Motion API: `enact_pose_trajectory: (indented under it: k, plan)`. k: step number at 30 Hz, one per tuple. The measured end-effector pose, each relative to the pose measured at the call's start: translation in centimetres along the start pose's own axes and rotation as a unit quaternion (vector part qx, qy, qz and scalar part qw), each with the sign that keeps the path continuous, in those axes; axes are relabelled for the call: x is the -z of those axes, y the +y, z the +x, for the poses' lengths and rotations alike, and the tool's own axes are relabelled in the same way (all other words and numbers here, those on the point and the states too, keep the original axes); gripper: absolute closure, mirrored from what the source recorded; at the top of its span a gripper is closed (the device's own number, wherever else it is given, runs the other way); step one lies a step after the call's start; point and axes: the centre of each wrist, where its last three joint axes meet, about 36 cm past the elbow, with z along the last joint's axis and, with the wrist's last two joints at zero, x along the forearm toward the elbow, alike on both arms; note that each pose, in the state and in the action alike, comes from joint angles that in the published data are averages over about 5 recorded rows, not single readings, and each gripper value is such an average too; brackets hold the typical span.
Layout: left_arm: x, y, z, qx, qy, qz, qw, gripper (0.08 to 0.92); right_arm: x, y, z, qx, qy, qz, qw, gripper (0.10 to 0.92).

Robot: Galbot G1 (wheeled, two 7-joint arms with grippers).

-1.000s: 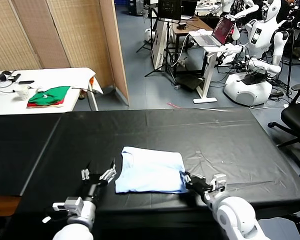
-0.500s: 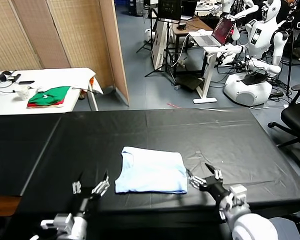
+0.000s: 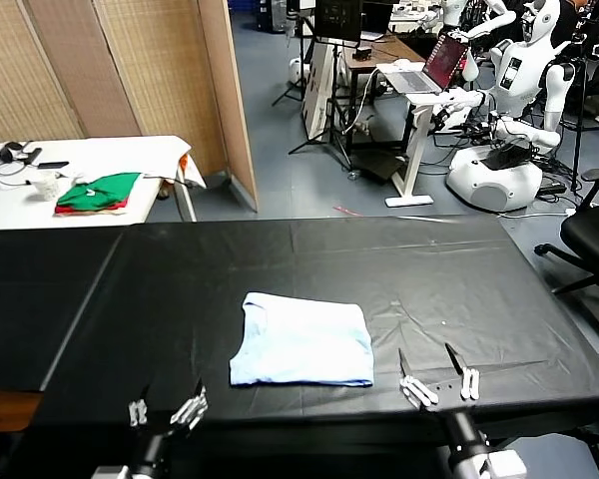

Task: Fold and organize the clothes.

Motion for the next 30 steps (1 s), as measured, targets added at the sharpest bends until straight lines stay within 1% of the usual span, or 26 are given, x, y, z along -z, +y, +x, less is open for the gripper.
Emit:
enact_pose_trajectory:
  k: [4, 8, 12, 22, 30]
  plan:
    - [0.0, -0.1, 0.9, 0.001, 0.008, -0.011, 1.000, 0.092, -0.7, -0.1, 1.3, -0.013, 0.010, 0.000, 1.000, 0.115]
    - [-0.4, -0.3, 1.5, 0.004, 0.012, -0.016, 1.000, 0.092, -1.2, 0.0, 2.1, -0.015, 0.025, -0.003, 1.000, 0.115]
    - [-0.9, -0.7, 1.9, 0.002, 0.017, -0.015, 1.000, 0.092, -1.3, 0.0, 2.3, -0.015, 0.031, -0.004, 0.999, 0.115]
    - [-1.3, -0.8, 1.8, 0.000, 0.019, -0.017, 1.000, 0.092, -1.5, 0.0, 2.5, -0.014, 0.034, -0.005, 0.999, 0.115]
    - [-1.1, -0.7, 1.8, -0.002, 0.017, -0.019, 1.000, 0.092, -1.5, 0.0, 2.6, -0.014, 0.035, -0.006, 0.999, 0.115]
